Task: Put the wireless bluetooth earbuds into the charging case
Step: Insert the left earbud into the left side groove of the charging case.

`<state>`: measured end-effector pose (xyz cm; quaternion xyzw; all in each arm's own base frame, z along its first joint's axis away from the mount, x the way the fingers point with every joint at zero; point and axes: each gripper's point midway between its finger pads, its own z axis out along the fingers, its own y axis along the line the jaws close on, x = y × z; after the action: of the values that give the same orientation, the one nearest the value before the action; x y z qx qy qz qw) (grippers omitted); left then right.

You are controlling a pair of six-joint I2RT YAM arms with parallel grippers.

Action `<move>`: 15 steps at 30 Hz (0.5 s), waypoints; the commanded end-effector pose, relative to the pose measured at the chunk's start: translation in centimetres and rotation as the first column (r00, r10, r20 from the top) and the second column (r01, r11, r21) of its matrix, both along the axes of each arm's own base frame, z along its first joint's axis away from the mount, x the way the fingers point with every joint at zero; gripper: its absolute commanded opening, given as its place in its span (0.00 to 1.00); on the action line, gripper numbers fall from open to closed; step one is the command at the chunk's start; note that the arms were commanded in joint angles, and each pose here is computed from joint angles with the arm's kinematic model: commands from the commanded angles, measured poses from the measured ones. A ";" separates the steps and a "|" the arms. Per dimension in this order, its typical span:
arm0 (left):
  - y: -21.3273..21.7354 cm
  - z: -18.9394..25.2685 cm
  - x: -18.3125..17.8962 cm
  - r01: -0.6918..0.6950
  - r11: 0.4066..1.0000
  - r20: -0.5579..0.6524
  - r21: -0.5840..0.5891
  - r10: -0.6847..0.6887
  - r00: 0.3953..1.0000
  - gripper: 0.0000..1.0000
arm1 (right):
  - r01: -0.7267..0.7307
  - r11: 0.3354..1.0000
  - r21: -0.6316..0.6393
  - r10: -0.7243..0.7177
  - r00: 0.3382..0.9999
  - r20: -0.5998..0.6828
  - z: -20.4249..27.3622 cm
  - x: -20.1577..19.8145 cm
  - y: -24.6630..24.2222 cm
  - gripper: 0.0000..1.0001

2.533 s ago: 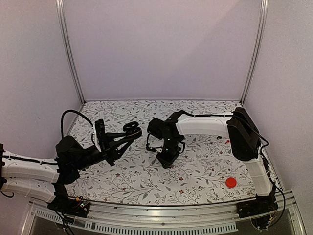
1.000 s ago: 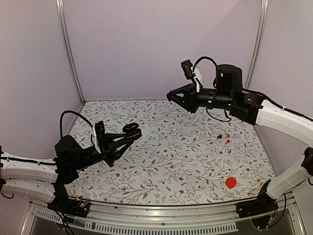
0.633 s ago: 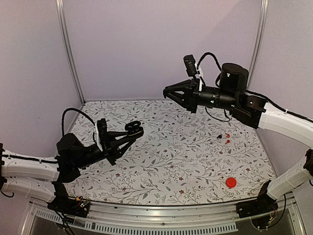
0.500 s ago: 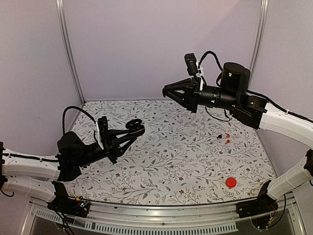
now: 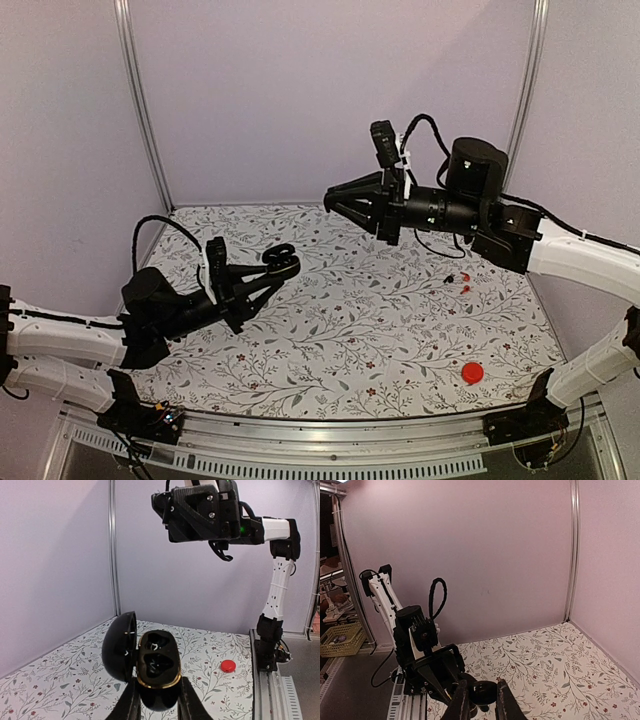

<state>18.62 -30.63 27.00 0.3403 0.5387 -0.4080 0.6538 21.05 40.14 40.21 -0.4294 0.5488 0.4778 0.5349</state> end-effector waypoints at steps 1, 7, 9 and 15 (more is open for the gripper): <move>0.2 2.0 0.4 -0.007 0.999 0.042 -0.048 0.009 0.999 0.18 | -0.043 0.999 0.022 0.042 0.997 0.059 0.0 -1.7 0.8 0.13; -0.1 1.9 0.0 0.016 0.999 0.064 -0.035 -0.014 0.998 0.17 | -0.136 0.991 0.005 0.134 0.981 0.138 -0.7 -4.5 2.0 0.13; -0.2 1.8 -0.3 0.028 0.999 0.078 -0.030 -0.026 0.997 0.18 | -0.170 0.985 0.001 0.168 0.974 0.151 -1.1 -5.3 2.3 0.13; -0.5 2.1 -0.9 0.024 1.000 0.143 -0.006 -0.022 0.989 0.18 | -0.217 0.976 -0.002 0.213 0.955 0.209 -1.0 -7.4 2.8 0.13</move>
<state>18.06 -30.90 27.21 0.3616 0.5195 -0.4043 0.6602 15.28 42.45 39.18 -0.5054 0.4705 0.4914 0.5307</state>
